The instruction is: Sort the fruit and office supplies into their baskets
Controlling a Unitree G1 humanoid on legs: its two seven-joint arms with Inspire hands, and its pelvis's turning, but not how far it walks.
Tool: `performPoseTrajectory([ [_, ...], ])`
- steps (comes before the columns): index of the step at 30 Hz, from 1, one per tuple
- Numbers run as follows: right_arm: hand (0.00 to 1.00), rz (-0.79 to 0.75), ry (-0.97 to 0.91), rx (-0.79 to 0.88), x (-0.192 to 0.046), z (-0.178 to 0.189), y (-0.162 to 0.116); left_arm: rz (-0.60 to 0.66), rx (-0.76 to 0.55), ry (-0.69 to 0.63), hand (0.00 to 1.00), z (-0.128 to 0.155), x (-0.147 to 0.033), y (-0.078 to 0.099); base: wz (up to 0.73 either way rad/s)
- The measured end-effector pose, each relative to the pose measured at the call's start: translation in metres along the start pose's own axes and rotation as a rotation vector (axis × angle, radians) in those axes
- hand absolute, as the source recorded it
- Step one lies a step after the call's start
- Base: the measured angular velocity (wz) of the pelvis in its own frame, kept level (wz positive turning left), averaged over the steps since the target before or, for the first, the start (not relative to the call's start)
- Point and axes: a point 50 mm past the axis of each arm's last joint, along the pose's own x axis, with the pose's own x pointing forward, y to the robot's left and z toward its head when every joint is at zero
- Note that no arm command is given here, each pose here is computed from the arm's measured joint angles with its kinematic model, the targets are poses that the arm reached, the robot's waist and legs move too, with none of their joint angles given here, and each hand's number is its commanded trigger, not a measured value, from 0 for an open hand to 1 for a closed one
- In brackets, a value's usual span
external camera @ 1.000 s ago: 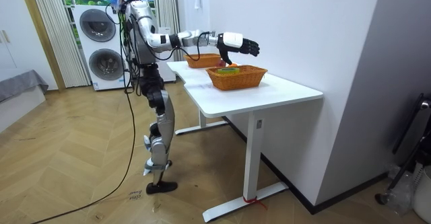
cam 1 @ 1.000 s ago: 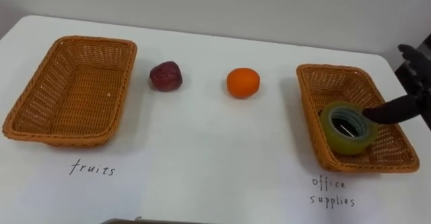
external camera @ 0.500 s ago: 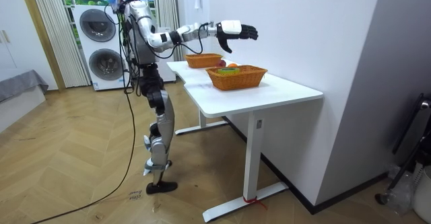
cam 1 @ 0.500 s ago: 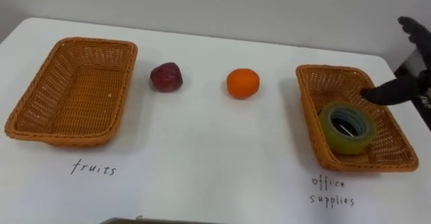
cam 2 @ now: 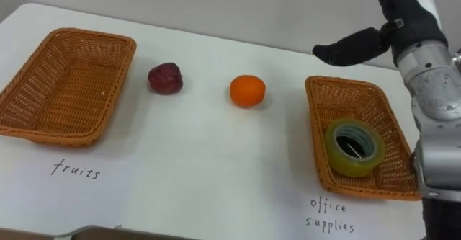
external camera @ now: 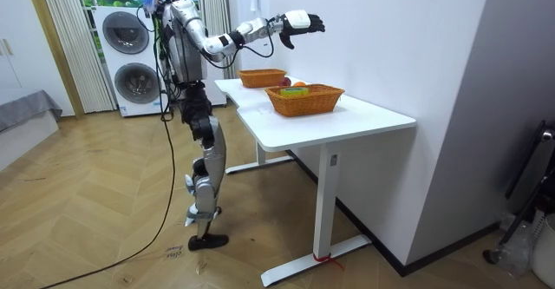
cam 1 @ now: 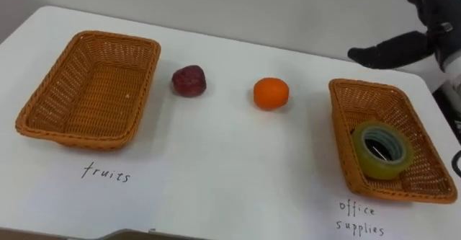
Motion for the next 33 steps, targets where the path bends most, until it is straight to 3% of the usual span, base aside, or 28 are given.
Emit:
performPoseTrajectory([
  [11,0.00,0.049,-0.060,0.041,0.011,0.015,0.011,-0.025,0.013,0.013,0.00,-0.003,0.000,0.000,0.05],
  [18,0.00,0.176,0.077,0.014,0.023,-0.011,0.038,-0.030,0.054,0.051,0.00,-0.007,-0.001,-0.003,0.09],
  [33,0.00,0.256,0.176,-0.092,0.030,-0.027,0.052,-0.040,0.084,0.119,0.00,-0.021,-0.002,0.000,0.05],
])
